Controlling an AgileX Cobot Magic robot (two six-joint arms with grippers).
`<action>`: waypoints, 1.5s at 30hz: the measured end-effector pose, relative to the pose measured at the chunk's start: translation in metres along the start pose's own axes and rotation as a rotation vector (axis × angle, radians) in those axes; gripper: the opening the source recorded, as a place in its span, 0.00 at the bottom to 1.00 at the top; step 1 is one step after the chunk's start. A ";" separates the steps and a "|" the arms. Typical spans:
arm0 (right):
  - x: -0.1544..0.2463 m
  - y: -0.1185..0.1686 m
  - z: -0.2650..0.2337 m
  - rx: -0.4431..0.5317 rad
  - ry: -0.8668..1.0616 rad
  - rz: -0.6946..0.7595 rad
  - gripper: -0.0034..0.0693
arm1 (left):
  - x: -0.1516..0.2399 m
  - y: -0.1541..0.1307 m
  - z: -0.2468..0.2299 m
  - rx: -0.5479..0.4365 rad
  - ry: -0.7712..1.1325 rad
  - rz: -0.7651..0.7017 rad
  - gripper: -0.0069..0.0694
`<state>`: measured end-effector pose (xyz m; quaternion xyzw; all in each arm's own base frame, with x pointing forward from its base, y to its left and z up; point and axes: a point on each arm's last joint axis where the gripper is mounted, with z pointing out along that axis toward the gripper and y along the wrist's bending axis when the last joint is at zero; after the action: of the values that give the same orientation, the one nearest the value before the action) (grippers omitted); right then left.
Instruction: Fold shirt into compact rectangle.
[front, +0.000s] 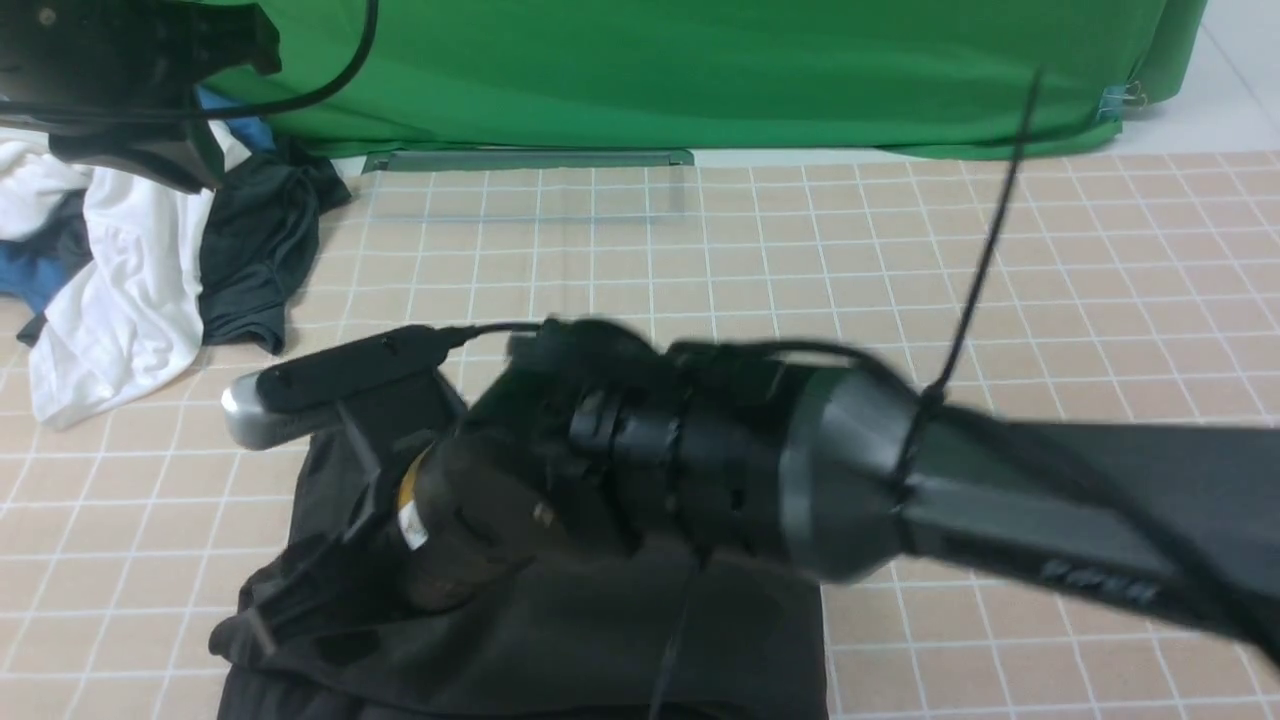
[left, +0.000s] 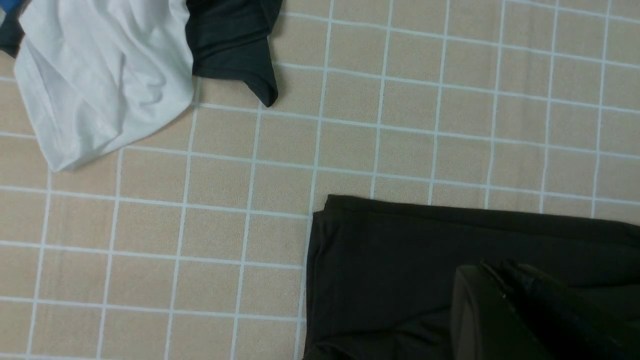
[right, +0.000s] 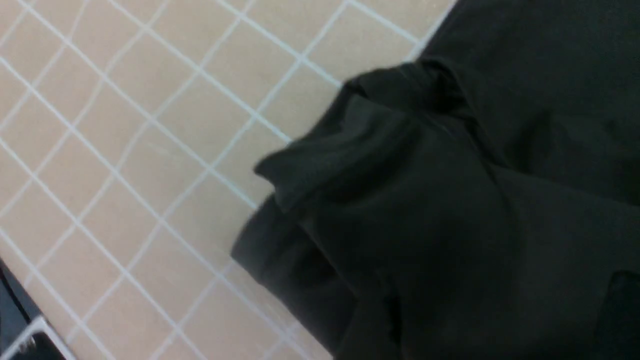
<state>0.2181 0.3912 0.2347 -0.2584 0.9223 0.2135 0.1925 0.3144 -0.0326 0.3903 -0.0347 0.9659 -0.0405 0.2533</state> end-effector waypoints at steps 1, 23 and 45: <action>-0.002 -0.005 -0.009 0.020 0.026 -0.016 0.74 | 0.000 0.000 0.000 0.000 0.000 0.002 0.11; 0.061 -0.114 -0.012 0.301 0.485 -0.026 0.08 | 0.001 -0.003 0.000 0.036 0.006 -0.008 0.11; 0.083 -0.085 -0.305 0.107 -0.171 -0.146 0.08 | 0.001 -0.005 0.000 0.053 0.009 -0.017 0.11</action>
<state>0.1255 0.1418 0.4260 -0.2951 0.8914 0.1704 0.2988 0.3139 -0.0374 0.3905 -0.0359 0.9653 -0.0682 0.2495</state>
